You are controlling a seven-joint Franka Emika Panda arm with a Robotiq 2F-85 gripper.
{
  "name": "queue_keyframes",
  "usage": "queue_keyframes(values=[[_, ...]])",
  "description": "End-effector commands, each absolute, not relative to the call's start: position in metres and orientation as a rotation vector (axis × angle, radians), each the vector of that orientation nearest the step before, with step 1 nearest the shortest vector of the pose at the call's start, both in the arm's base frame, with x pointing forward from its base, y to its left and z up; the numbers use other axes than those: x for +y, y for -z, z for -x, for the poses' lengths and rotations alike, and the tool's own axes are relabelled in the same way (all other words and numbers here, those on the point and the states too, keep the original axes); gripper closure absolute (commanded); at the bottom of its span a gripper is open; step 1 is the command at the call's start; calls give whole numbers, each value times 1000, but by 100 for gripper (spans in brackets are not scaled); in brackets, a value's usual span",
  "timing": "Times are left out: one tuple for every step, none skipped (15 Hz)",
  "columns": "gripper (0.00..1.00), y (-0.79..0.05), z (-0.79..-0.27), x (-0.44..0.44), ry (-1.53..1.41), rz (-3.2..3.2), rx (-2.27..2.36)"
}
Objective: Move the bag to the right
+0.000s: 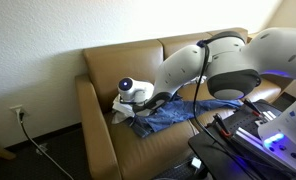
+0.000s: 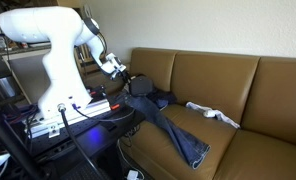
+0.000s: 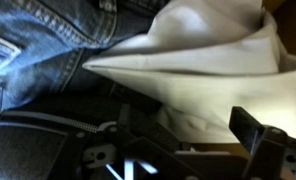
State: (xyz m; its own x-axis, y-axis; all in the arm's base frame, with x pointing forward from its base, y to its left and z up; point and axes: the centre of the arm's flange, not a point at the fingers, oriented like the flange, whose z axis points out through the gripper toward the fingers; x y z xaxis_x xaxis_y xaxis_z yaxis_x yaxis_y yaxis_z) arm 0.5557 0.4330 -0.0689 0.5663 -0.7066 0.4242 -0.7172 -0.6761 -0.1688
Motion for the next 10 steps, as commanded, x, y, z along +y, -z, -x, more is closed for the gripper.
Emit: queue_keyframes(values=[[0,34,-563,365,-899,-2604,-1164],[0,30,-566,347,-928,-2553,-1166],[0,24,-570,331,-956,-2501,-1168],[0,22,-572,313,-961,-2438,-1205],[0,18,-574,294,-971,-2383,-1229],[0,16,-574,279,-980,-2327,-1252],[0,13,-575,266,-969,-2276,-1309],[0,8,-578,258,-963,-2289,-1393],[0,1,-580,256,-958,-2345,-1497],[0,-10,-584,261,-993,-2371,-1541]])
